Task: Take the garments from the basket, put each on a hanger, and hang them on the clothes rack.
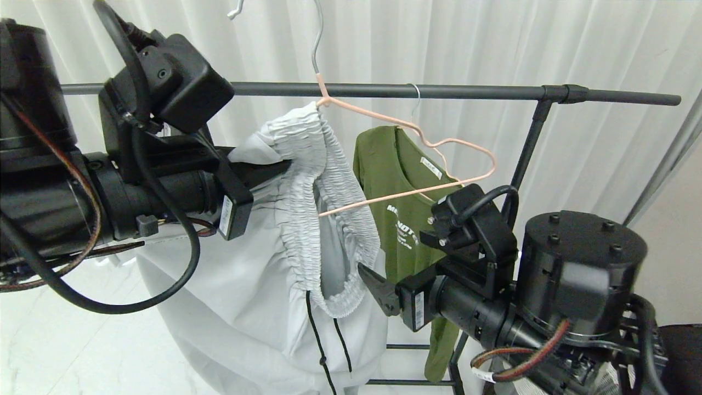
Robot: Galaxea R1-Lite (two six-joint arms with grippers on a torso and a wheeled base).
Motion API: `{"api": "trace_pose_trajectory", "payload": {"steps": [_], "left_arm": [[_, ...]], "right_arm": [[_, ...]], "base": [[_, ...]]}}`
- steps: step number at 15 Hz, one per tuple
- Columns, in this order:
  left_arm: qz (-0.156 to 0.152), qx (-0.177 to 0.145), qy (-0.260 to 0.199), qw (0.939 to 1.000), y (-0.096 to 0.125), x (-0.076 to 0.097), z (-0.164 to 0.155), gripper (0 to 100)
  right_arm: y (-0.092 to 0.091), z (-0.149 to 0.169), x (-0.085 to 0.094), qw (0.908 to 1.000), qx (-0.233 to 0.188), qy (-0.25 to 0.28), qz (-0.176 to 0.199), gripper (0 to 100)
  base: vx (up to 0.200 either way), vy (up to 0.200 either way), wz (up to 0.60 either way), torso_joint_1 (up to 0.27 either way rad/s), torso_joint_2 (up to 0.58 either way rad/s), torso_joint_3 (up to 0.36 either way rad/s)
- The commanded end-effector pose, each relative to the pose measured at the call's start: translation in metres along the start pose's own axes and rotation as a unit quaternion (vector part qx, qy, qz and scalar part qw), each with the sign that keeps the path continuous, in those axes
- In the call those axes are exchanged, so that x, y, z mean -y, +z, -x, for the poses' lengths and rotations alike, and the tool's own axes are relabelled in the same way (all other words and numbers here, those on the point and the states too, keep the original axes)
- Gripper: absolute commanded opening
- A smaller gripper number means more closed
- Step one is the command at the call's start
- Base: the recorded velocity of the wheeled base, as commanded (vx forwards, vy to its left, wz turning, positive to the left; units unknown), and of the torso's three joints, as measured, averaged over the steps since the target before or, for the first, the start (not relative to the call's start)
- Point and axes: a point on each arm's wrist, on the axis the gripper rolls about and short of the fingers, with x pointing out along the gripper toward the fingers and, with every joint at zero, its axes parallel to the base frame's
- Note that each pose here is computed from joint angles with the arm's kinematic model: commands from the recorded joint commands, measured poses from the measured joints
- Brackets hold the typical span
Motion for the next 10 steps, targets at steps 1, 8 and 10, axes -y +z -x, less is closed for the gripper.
{"api": "trace_pose_trajectory", "payload": {"steps": [1,8,10], "left_arm": [[-0.002,0.013,-0.005,0.9999,0.0049,0.0025,0.0052,0],[-0.004,0.019,-0.021,0.9996,0.0063,0.0104,0.0074,0],[-0.005,0.018,-0.022,0.9996,0.006,0.0105,0.0069,0]], "right_arm": [[-0.0086,-0.0109,0.0071,0.9998,-0.013,-0.016,-0.005,100],[-0.0105,-0.0139,0.0011,0.9997,-0.015,-0.008,-0.017,0],[-0.0125,-0.0149,0.0021,0.9996,-0.018,-0.014,-0.016,0]], "base": [[0.0,0.0,0.0,0.0,0.0,0.0],[0.0,0.0,0.0,0.0,0.0,0.0],[0.0,0.0,0.0,0.0,0.0,0.0]]}}
